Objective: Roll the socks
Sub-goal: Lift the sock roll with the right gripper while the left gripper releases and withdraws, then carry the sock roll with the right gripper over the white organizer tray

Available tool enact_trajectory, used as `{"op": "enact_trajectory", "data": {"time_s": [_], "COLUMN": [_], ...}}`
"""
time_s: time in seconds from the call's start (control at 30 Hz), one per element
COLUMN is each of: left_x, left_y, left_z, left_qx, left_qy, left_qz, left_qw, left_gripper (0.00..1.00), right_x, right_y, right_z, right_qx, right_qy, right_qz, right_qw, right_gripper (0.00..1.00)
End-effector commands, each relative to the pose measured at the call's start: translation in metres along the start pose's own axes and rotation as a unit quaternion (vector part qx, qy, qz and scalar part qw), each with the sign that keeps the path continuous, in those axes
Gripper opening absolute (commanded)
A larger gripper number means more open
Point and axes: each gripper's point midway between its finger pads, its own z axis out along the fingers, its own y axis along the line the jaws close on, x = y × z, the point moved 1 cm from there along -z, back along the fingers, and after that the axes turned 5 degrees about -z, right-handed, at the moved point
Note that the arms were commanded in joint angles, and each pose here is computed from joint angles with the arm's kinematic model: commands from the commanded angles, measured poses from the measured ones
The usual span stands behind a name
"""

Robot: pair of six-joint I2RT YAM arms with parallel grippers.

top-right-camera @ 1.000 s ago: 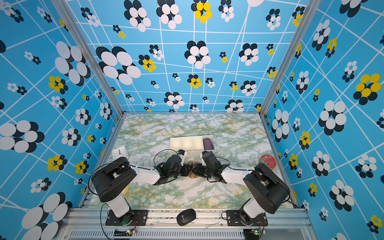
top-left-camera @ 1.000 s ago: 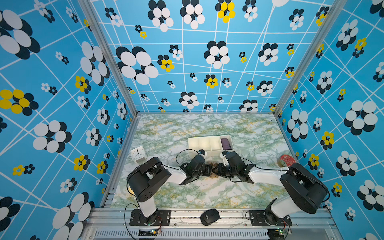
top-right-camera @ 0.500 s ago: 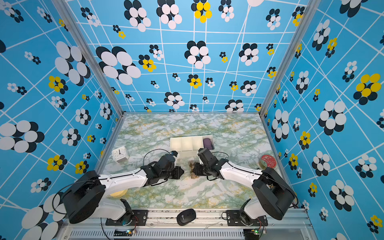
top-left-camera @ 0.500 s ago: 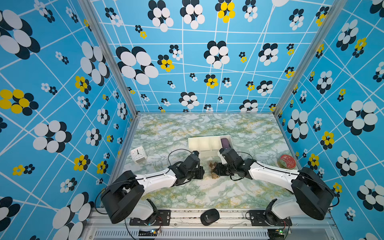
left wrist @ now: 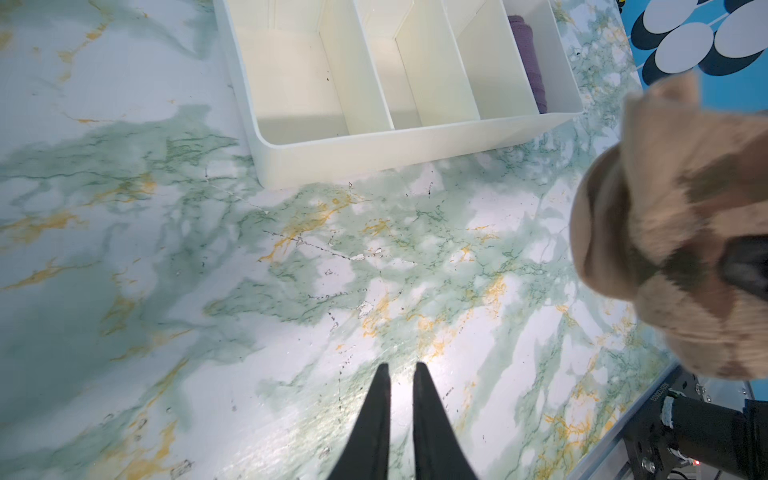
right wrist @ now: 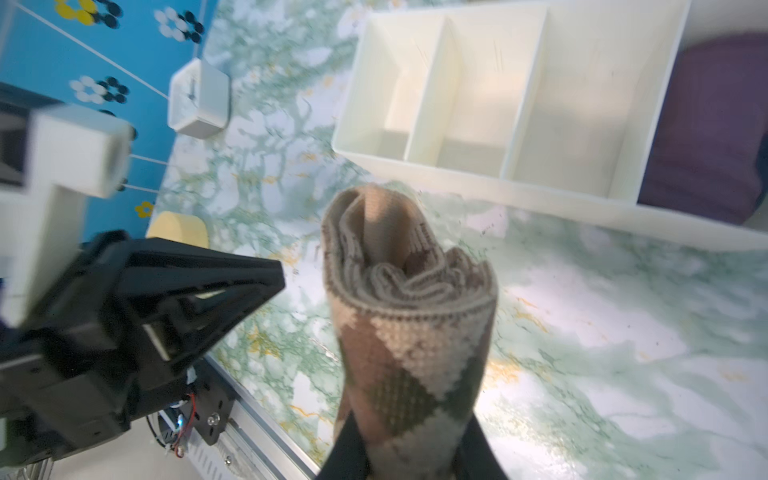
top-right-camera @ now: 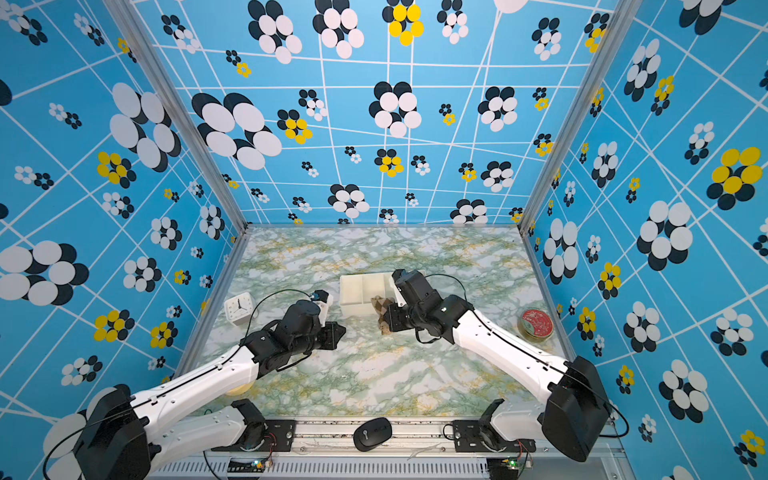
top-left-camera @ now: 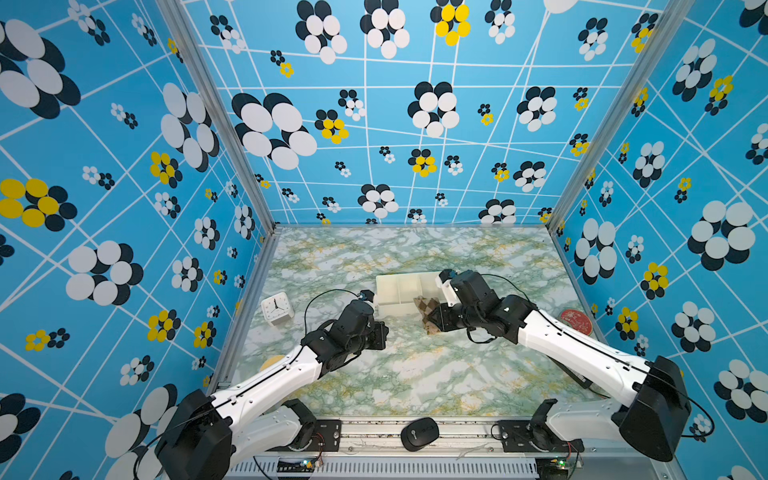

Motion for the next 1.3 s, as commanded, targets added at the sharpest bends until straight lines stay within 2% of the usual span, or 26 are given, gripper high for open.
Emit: {"op": "enact_trajectory", "data": {"time_s": [0.0, 0.27, 0.57, 0.87, 1.27], "left_x": [0.008, 0.007, 0.011, 0.011, 0.013], "left_y": [0.009, 0.016, 0.027, 0.032, 0.037], "left_z": [-0.003, -0.014, -0.02, -0.019, -0.018], "left_qx": [-0.011, -0.008, -0.01, -0.01, -0.013], "left_qy": [0.013, 0.005, 0.003, 0.007, 0.012], "left_qz": [0.007, 0.0, -0.012, -0.018, -0.023], "left_qw": [1.0, 1.0, 1.0, 1.0, 1.0], "left_gripper": [0.15, 0.14, 0.14, 0.14, 0.14], "right_x": [-0.014, -0.058, -0.079, -0.086, -0.073], "right_y": [-0.009, -0.026, -0.043, -0.061, -0.094], "right_z": [-0.004, 0.018, 0.049, 0.08, 0.115], "right_qx": [0.025, 0.019, 0.002, -0.018, 0.016], "right_qy": [0.009, 0.002, 0.014, 0.036, 0.074], "right_qz": [-0.022, -0.005, 0.021, 0.056, 0.083], "right_qw": [0.999, 1.0, 1.0, 0.998, 0.994], "right_gripper": [0.0, 0.0, 0.0, 0.0, 0.0]}}
